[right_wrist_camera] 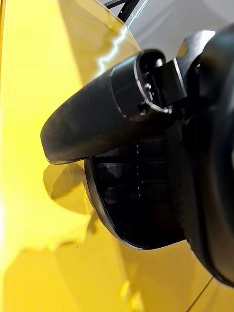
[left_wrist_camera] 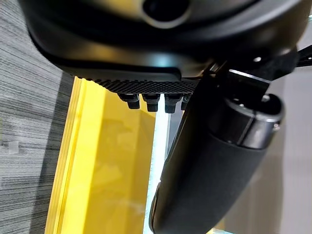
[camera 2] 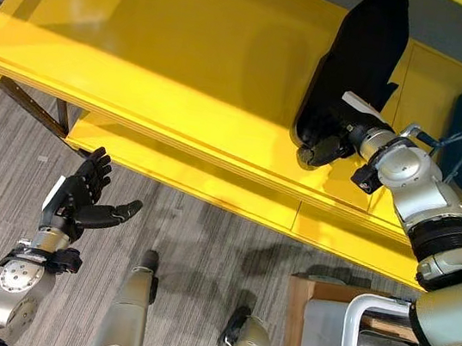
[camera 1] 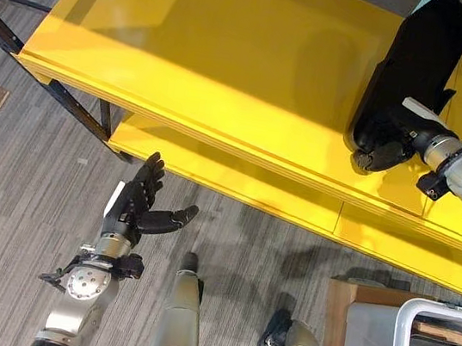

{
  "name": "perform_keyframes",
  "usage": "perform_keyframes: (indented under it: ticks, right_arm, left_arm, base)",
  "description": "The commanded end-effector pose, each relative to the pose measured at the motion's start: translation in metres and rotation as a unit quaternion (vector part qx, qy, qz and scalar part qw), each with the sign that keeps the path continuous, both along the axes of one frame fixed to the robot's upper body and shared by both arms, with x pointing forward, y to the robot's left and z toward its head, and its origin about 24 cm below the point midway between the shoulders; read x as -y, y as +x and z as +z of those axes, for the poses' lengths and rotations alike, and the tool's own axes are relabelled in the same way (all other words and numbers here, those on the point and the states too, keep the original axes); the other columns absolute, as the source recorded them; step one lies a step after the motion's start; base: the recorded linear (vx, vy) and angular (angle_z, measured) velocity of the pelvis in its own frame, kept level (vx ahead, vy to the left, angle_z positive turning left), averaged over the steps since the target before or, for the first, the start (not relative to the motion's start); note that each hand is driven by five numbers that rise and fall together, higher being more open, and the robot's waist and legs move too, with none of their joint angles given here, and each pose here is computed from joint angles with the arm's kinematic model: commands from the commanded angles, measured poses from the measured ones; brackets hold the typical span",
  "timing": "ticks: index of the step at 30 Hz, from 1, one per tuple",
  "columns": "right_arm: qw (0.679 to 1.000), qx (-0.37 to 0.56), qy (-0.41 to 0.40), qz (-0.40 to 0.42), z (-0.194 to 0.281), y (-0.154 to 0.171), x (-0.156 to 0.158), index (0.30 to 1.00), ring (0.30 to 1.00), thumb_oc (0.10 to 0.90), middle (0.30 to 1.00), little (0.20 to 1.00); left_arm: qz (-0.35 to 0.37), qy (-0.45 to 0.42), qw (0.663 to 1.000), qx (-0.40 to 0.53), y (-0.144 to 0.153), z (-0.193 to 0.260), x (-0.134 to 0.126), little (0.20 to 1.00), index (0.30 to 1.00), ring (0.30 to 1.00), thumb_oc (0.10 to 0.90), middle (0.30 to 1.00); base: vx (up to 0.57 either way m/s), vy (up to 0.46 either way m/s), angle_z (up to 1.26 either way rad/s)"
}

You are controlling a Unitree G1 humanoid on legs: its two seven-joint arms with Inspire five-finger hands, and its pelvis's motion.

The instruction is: Move parts from the plastic box to the shelf.

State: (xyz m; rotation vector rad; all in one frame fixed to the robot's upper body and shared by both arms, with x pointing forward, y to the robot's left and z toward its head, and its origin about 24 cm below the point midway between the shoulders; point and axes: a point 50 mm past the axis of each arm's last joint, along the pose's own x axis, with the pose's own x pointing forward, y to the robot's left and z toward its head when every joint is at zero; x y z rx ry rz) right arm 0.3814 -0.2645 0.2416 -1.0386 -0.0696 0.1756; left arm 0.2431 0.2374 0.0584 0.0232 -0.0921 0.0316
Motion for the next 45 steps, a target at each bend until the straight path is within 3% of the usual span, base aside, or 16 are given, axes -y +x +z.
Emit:
perform_keyframes:
  ticks: [1,3,4,5,6,7,45]
  right_arm:
    - [0.991,0.135,-0.004,0.001,0.079,-0.009,0.002,0.300,0.300,0.400,0.300,0.300]
    - [0.991,0.134,-0.004,0.000,0.078,-0.008,0.002,0.300,0.300,0.400,0.300,0.300]
    - [0.991,0.133,-0.006,0.000,0.078,-0.008,0.002,0.580,0.580,0.600,0.580,0.580]
    - [0.991,0.131,-0.009,0.003,0.078,-0.008,0.001,0.613,0.613,0.624,0.613,0.613]
    - [0.991,0.131,-0.009,0.003,0.078,-0.008,0.001,0.849,0.849,0.792,0.849,0.849]
    - [0.991,0.132,-0.012,0.003,0.078,-0.008,0.000,1.000,1.000,0.900,1.000,1.000]
    - [0.987,0.123,-0.049,0.094,0.093,-0.021,-0.031,1.000,1.000,0.900,1.000,1.000]
  left_arm:
    - [-0.026,-0.006,0.992,0.126,-0.001,0.046,0.003,1.000,1.000,1.000,0.900,1.000]
    - [-0.025,-0.006,0.992,0.127,-0.001,0.047,0.003,1.000,1.000,1.000,0.900,1.000]
    - [-0.022,-0.005,0.991,0.128,-0.001,0.047,0.002,1.000,1.000,1.000,0.900,1.000]
    - [-0.021,-0.004,0.991,0.129,-0.001,0.048,0.002,1.000,1.000,1.000,0.900,1.000]
    - [-0.021,-0.004,0.991,0.129,-0.001,0.048,0.002,1.000,1.000,1.000,0.900,1.000]
    - [-0.020,-0.004,0.991,0.130,-0.001,0.048,0.001,1.000,1.000,1.000,0.900,1.000]
    - [-0.017,0.013,0.992,0.121,0.002,0.049,-0.007,1.000,1.000,1.000,0.900,1.000]
  base:
    - [0.01,0.000,0.07]
    - [0.01,-0.003,0.06]
    - [0.01,-0.008,0.05]
    - [0.01,-0.007,0.04]
    - [0.00,-0.003,0.04]
    - [0.00,0.000,0.04]
    - [-0.01,0.001,0.00]
